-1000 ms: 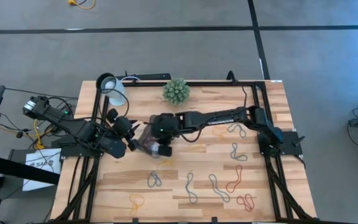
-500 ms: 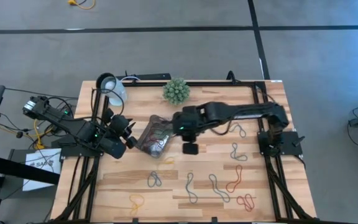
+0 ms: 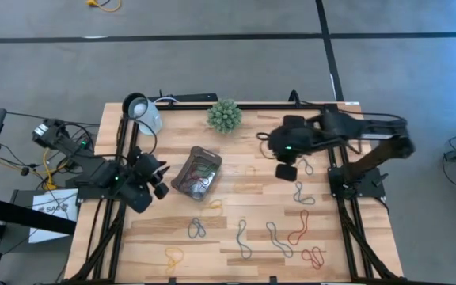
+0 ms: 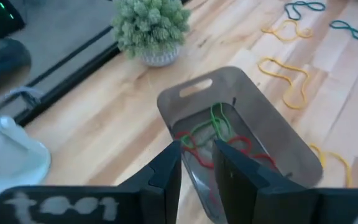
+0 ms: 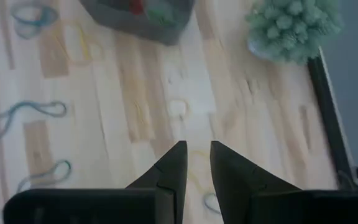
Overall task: Pick and place items into bin
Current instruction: Put the red rubber band into the black bin
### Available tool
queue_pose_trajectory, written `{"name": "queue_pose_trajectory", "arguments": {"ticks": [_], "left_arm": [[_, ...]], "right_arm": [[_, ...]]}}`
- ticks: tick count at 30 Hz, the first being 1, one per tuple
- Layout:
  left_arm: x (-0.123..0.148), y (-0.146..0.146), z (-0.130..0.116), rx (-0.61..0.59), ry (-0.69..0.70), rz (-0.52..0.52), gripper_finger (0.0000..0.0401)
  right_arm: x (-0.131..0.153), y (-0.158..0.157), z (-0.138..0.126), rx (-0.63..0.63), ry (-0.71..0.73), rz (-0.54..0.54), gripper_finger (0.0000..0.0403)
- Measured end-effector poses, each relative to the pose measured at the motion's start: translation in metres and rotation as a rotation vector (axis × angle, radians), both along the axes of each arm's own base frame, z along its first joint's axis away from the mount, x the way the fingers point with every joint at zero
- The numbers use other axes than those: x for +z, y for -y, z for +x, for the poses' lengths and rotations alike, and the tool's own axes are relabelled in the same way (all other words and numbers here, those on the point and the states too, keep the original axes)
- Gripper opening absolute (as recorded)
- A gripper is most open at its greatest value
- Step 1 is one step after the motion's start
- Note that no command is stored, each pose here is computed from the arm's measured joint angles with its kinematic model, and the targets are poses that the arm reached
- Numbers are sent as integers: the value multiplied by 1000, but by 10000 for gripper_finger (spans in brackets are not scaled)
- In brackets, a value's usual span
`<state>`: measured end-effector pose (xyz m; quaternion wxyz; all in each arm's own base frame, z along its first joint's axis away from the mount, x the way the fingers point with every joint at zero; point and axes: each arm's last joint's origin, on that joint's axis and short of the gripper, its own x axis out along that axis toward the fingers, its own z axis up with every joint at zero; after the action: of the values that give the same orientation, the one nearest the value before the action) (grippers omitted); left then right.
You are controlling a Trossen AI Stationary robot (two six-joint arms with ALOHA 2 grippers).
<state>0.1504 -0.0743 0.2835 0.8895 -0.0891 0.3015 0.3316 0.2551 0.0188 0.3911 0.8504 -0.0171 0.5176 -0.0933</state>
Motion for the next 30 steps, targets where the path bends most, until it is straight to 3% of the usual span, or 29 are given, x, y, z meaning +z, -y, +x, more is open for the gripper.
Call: {"name": "queue_pose_trajectory", "arguments": {"ticks": [4,8,12,15,20,27,30], "left_arm": [[-5,7,-7,-19,1,-22,83],[-14,14,-12,-58,3,-16,83],[-22,18,-14,-54,9,-30,83],[-27,20,-16,-54,9,-32,83],[-36,18,-18,-41,3,-19,83],[-40,17,-19,-35,13,14,83],[-41,17,-19,-35,12,17,83]], "right_arm": [[-38,1,-20,18,111,26,66],[-95,0,-34,0,184,111,66],[-150,-7,-48,-36,172,257,66],[-176,-16,-62,-137,108,363,66],[-195,-40,-78,-265,-5,467,66],[-210,-79,-95,-133,-208,481,66],[-217,-92,-100,-151,-266,471,66]]}}
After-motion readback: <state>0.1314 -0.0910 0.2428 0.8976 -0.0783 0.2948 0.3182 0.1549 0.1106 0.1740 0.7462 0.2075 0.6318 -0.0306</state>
